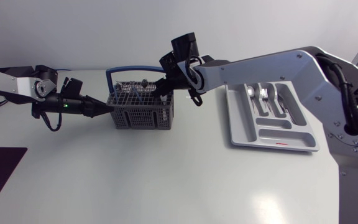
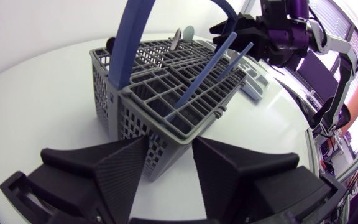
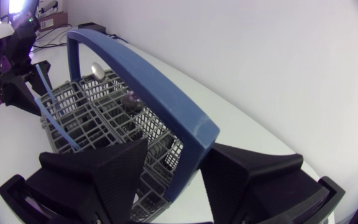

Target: Unload the cutlery basket into the drawer organizer.

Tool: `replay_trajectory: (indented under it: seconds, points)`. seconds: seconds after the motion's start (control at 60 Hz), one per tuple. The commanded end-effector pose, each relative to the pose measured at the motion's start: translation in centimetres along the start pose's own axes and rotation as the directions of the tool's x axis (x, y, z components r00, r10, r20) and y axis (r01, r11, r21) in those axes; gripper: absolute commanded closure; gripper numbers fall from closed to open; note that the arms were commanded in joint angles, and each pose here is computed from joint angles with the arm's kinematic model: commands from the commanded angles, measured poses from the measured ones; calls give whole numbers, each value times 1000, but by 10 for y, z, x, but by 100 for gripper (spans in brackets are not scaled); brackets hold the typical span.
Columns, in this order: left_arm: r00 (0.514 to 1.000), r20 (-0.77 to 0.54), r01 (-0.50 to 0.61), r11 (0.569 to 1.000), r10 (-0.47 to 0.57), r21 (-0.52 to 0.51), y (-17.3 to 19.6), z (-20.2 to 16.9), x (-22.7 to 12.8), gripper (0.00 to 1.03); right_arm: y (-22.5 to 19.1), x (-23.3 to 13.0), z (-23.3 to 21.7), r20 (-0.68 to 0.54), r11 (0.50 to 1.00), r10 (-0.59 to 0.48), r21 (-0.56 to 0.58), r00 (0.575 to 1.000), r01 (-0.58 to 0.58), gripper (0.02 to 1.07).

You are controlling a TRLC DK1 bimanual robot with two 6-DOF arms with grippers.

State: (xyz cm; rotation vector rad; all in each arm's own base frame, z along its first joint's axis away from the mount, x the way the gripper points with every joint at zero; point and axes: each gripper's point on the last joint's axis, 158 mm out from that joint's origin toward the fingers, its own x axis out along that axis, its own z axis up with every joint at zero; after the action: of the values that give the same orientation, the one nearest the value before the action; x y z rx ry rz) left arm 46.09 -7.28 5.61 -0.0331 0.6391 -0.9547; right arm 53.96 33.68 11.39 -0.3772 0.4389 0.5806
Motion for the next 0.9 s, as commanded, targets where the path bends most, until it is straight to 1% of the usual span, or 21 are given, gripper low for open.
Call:
replay_trajectory:
  seconds: [0.0,0.05,0.083,0.1,0.133,0.167,0.183,0.217,0.3,0.4,0.533,0.6,0.8,0.883]
  points:
    - [999,5,40,999,-40,21,-3,-1,11,58,-10,5,-3,-3,1000,-23,4,1000,23,62]
    - [999,5,38,999,-38,17,-3,-1,10,58,-14,-1,-3,-4,1000,-24,15,1000,24,61]
    - [999,6,36,999,-36,17,-2,-1,9,58,-15,-7,-3,-5,1000,-15,22,1000,15,55]
    - [999,7,34,999,-34,18,-2,0,9,58,-15,-11,-2,-4,1000,-10,26,1000,10,50]
    - [999,8,32,999,-32,16,-1,0,8,58,-14,-20,0,1,999,2,32,1000,-2,36]
    - [999,9,31,999,-31,14,-1,0,7,58,-15,-29,2,2,999,5,39,1000,-5,20]
    - [999,9,31,999,-31,14,-1,0,7,58,-15,-33,3,2,999,6,39,1000,-6,14]
    - [999,9,31,999,-31,14,-1,0,7,58,-16,-41,5,6,999,4,41,1000,-4,9]
    - [999,8,32,999,-32,13,-1,-1,8,58,-25,-57,9,19,998,-1,63,1000,-1,8]
    - [999,5,40,999,-40,16,-4,0,11,58,-39,-59,7,15,997,-7,82,1000,6,8]
    - [999,1,52,998,-52,20,-9,1,16,58,-48,-48,6,12,996,-2,94,1000,0,8]
    - [998,-2,57,998,-57,18,-11,0,17,58,-46,-39,4,7,994,18,104,1000,-19,8]
    - [999,2,51,999,-51,17,-11,1,15,58,-46,-23,6,6,992,26,120,1000,-27,8]
    - [999,3,49,999,-49,15,-11,1,13,58,-46,-15,1,-13,992,31,124,999,-29,8]
